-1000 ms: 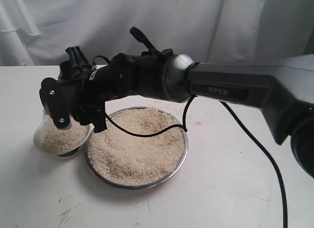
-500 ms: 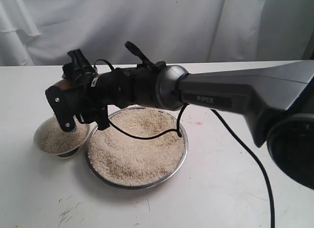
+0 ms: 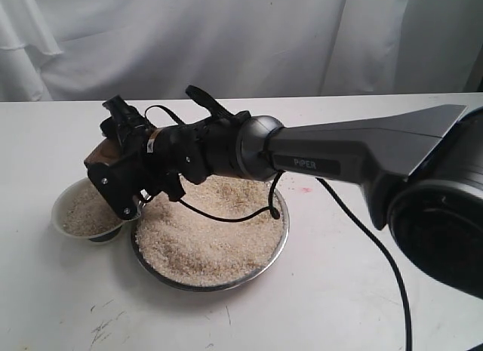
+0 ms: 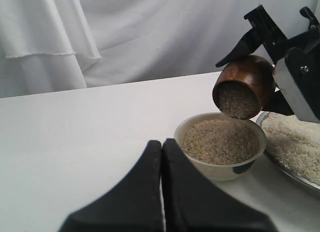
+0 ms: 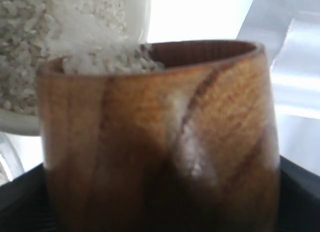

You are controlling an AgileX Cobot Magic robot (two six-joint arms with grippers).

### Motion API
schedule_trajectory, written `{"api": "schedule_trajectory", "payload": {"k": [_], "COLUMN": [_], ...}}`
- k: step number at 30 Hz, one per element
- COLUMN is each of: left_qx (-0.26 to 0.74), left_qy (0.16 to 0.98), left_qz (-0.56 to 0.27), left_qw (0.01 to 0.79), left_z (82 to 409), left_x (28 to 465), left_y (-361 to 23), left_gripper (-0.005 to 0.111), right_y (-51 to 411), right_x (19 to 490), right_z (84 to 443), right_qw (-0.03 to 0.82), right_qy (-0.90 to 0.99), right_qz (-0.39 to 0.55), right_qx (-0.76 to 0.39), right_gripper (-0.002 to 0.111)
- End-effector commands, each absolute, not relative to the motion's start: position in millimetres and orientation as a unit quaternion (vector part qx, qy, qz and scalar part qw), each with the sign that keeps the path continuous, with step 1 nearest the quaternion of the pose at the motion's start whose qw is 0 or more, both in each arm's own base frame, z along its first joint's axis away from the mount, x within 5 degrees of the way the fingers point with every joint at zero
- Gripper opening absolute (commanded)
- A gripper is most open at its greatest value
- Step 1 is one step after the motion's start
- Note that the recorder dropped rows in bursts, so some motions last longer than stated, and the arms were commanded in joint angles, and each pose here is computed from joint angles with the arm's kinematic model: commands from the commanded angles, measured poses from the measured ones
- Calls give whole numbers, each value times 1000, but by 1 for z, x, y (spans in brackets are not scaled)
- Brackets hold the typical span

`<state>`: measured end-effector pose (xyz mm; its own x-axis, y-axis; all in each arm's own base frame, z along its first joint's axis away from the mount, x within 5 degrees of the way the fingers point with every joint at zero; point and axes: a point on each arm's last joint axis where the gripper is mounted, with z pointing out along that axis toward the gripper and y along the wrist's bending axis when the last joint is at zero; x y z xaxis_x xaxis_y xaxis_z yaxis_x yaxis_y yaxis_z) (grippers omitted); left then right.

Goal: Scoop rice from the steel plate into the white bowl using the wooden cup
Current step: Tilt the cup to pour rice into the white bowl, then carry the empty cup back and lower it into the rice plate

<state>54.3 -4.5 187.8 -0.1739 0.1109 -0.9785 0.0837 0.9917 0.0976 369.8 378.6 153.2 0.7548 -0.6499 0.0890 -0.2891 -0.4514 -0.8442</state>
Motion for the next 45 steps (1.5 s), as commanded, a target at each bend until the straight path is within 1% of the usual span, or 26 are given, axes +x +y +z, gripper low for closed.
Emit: {"api": "schedule_trajectory", "payload": {"k": [1,6,10,25,31,33,35,38,40,41,42,45], "left_qx": [64,63,63,64,63,63,64,64,64,64,64,63], "left_qy": [764,764,764,764,764,764,764,764,764,764,764,764], "left_qz": [8,7,7,8,7,7,8,8,8,8,8,7], "left_qw": [642,642,642,642,642,642,642,642,642,642,642,642], "left_z": [189,189,189,189,189,189,189,189,189,189,189,189], "left_x": [55,55,55,55,55,55,55,55,55,55,55,55], "left_y": [-5,-5,-5,-5,-5,-5,-5,-5,-5,-5,-5,-5], "left_gripper": [0,0,0,0,0,0,0,0,0,0,0,0], "right_y": [380,390,397,397,394,393,394,397,397,396,394,379], "right_x": [372,366,358,362,365,366,367,369,369,370,370,367], "right_z": [164,169,170,175,174,174,179,188,191,192,192,197], "right_qw": [455,476,467,467,446,421,423,446,471,489,489,432], "right_qy": [254,217,164,84,33,7,1,34,90,152,192,326], "right_qz": [-233,-255,-274,-323,-348,-359,-365,-355,-328,-294,-272,-215], "right_qx": [-821,-813,-825,-819,-824,-833,-829,-821,-814,-807,-806,-813], "right_gripper": [0,0,0,0,0,0,0,0,0,0,0,0]}}
